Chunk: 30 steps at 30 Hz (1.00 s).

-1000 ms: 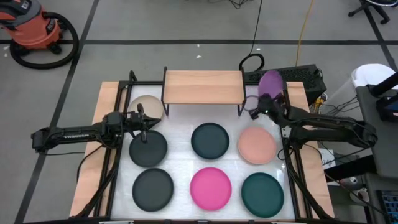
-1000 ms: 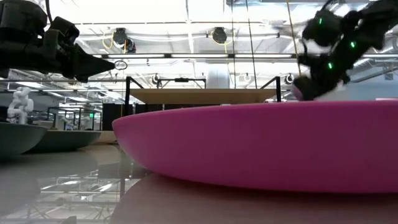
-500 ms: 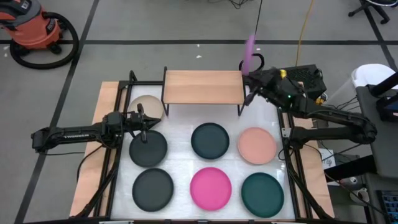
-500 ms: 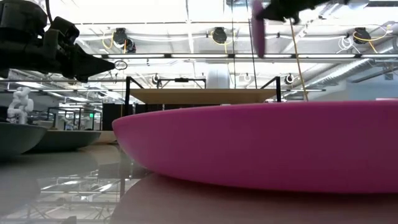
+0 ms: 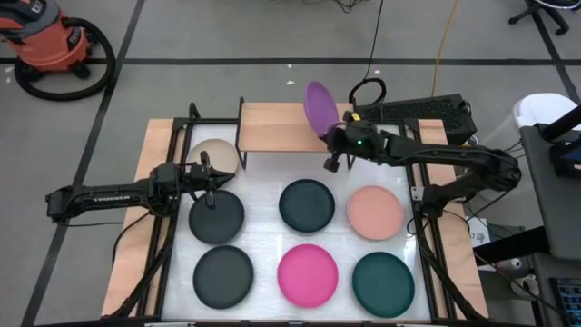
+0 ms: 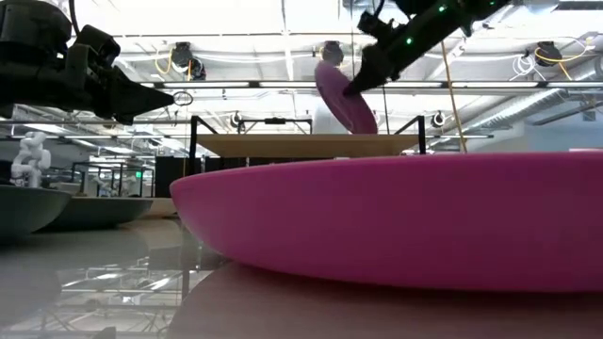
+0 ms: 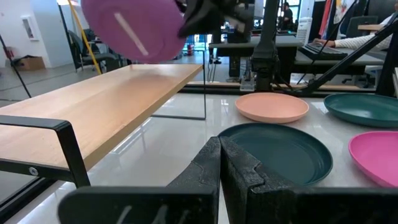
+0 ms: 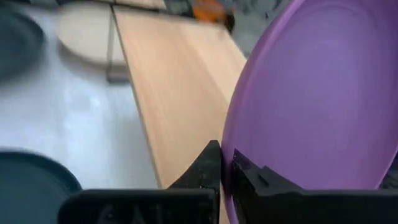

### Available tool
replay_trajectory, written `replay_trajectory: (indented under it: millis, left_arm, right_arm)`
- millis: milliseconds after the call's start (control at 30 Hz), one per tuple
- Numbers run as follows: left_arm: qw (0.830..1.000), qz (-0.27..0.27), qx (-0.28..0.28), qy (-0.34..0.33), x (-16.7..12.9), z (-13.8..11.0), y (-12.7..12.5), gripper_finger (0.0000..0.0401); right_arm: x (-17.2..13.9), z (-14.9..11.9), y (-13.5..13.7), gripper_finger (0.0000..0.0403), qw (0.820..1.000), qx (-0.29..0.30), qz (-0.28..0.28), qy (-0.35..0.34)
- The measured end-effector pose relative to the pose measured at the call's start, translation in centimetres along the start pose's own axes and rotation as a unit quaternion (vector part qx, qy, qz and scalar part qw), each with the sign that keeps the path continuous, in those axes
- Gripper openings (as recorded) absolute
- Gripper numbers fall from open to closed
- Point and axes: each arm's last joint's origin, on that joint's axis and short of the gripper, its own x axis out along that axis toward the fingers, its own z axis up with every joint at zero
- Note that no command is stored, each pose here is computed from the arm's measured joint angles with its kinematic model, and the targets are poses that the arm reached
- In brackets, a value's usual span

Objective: Place and stack plates onto a shelf
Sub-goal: Put the purple plate on the shelf

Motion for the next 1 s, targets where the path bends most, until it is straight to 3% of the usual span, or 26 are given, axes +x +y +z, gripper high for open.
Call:
replay_trajectory:
  millis: [133, 333, 567, 1000]
  left_arm:
    - [1.0, 0.0, 0.0, 0.0, 0.0, 0.0, 0.0, 0.0006]
    - [1.0, 0.0, 0.0, 0.0, 0.0, 0.0, 0.0, 0.0006]
    - [1.0, 0.0, 0.0, 0.0, 0.0, 0.0, 0.0, 0.0006]
    - [1.0, 0.0, 0.0, 0.0, 0.0, 0.0, -0.01, 0.0006]
  right_arm:
    - [0.42, -0.85, 0.28, 0.0, 0.999, -0.016, 0.003, 0.052]
    - [0.28, -1.27, 0.44, 0.0001, 0.997, -0.011, 0.016, 0.075]
    - [0.27, -1.23, 0.9, 0.002, 0.995, -0.006, 0.072, 0.062]
    - [0.36, -0.46, 0.82, 0.006, 0.998, 0.016, 0.062, 0.024]
